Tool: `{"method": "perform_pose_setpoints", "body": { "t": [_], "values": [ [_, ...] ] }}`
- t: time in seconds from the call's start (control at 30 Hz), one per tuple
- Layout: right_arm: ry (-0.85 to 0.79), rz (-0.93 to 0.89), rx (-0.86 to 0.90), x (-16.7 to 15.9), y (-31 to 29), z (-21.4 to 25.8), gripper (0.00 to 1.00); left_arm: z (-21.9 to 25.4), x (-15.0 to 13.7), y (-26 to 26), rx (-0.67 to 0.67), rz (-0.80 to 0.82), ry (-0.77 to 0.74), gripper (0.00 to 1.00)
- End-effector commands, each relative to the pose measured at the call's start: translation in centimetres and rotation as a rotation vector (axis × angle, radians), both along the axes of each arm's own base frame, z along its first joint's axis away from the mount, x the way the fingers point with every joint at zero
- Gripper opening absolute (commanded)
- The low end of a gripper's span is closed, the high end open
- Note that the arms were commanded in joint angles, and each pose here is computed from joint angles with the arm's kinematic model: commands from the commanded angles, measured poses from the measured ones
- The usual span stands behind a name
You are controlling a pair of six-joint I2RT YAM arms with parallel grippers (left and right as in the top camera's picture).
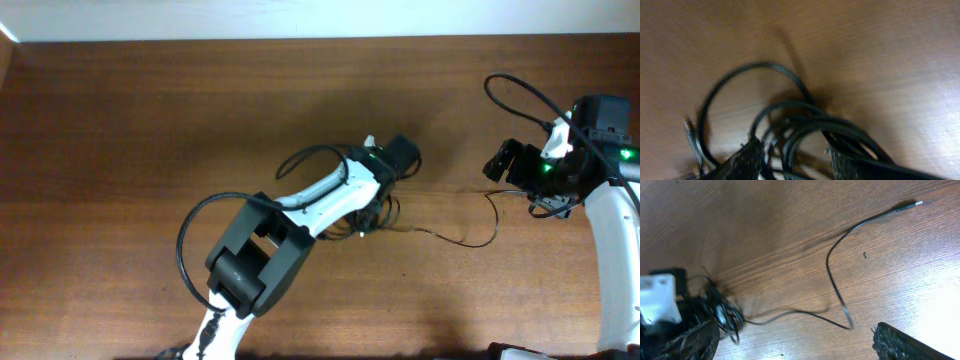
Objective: Untangle cables
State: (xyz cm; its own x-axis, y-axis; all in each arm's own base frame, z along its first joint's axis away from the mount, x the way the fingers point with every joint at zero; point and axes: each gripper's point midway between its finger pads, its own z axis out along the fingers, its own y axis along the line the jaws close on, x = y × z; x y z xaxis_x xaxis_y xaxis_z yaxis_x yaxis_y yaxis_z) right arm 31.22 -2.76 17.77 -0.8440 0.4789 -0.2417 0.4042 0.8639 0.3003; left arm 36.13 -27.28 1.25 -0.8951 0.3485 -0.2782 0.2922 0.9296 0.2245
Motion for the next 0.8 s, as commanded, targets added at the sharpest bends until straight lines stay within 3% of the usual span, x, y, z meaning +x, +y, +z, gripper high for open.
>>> {"method": "perform_pose_setpoints", "body": {
  "t": [0.0, 0.03, 0.1, 0.17, 0.23, 0.33, 0.4, 0.43, 0.5, 0.6, 0.77],
  "values": [
    [-0.018, 0.007, -0.012, 0.3, -0.2, 0.6, 0.99, 0.9, 5.8, 3.3, 0.077, -0.007, -0.155, 0.51],
    [-0.018, 0.007, -0.012, 0.3, -0.2, 0.6, 0.99, 1.2, 6.5, 3.0, 0.034, -0.052, -0.131, 0.55],
    [-0.018, 0.007, -0.012, 0.3, -0.2, 0.6, 0.99, 2.4, 7.0, 1.0, -0.082, -0.277, -0.034, 0.73],
    [-0.019, 0.007, -0.012, 0.3, -0.2, 0.6, 0.99, 3.8, 6.5, 0.6, -0.144, -0.448, 0.047, 0.80],
    [-0.019, 0.012, -0.014, 0.3, -0.2, 0.6, 0.99, 3.6, 5.7, 0.5, -0.171, -0.526, 0.091, 0.80],
    [-0.019, 0.013, -0.015, 0.3, -0.2, 0.6, 0.99, 3.1, 5.2, 0.6, -0.183, -0.601, 0.116, 0.70],
    [-0.019, 0.013, -0.015, 0.3, -0.2, 0.6, 0.99, 2.7, 5.8, 1.3, -0.180, -0.596, 0.114, 0.52],
    [-0.020, 0.013, -0.015, 0.3, -0.2, 0.6, 0.99, 2.7, 6.2, 1.7, -0.183, -0.579, 0.109, 0.49],
    [-0.020, 0.013, -0.015, 0.3, -0.2, 0.6, 0.99, 2.7, 7.4, 3.3, -0.216, -0.438, 0.104, 0.43],
    [-0.017, 0.013, -0.014, 0.3, -0.2, 0.5, 0.99, 1.6, 6.2, 4.0, -0.271, -0.325, 0.169, 0.28],
    [-0.010, 0.014, -0.012, 0.1, -0.2, 0.5, 0.99, -0.4, 5.1, 4.3, -0.288, -0.223, 0.209, 0.28]
  ]
}}
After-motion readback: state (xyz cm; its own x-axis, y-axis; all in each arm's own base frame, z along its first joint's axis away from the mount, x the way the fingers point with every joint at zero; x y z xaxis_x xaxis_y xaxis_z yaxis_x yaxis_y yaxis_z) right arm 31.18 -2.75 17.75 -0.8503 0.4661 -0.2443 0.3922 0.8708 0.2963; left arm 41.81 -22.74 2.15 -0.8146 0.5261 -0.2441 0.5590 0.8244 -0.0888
